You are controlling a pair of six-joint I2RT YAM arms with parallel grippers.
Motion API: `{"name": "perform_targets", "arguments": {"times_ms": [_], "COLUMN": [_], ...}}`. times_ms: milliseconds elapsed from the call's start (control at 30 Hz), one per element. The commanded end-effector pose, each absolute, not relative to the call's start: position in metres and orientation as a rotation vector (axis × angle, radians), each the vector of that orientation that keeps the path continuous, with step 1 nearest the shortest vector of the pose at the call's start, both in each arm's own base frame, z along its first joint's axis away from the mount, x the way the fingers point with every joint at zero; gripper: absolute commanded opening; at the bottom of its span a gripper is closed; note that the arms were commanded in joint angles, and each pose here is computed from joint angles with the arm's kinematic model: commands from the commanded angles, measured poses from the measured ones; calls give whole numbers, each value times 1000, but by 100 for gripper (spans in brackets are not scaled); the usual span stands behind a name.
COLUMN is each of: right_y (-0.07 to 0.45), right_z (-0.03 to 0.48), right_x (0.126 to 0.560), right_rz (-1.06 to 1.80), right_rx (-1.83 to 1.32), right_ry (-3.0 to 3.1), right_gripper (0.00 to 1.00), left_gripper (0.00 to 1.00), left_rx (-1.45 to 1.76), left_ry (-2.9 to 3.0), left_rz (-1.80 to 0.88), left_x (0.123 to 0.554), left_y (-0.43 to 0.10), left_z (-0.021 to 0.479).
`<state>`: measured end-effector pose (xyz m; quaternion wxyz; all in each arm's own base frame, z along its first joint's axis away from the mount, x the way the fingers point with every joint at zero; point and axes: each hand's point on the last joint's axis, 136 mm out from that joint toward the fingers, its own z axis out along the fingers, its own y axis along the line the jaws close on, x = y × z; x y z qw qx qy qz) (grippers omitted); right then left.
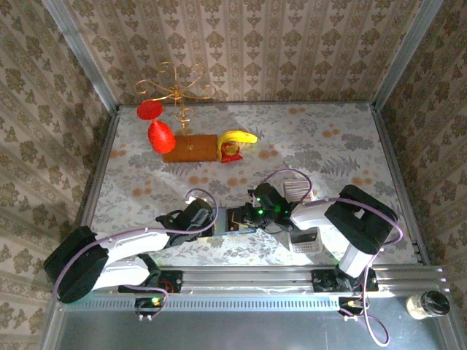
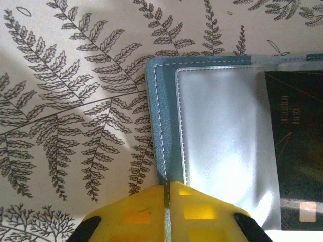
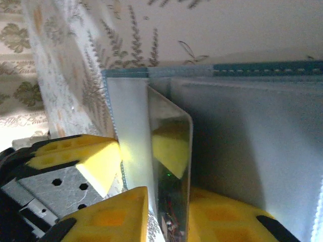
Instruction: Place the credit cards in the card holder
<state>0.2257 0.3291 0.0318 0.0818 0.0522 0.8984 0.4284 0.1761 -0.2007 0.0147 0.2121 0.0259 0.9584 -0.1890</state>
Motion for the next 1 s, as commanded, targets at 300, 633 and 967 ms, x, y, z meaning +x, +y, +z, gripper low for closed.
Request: {"name": "perform_targets", "arguments": {"times_ms": [300, 633, 967], "right_y": [316, 331, 313], "right_z": [22, 28, 32], "right_x": [218, 219, 219], "right_rz": [1006, 971, 788], "right_rx": [34, -69, -105], "right_ry": [2825, 2840, 2861], "right_gripper": [24, 20, 26], "left_gripper": [6, 5, 5], "left_rx": [116, 119, 120], "left_ry": [2757, 2758, 2751], "left_rz": [-442, -457, -457], "left_x": [160, 160, 161], "left_y": [-188, -191, -191], "left_z": [-14, -18, -19]}}
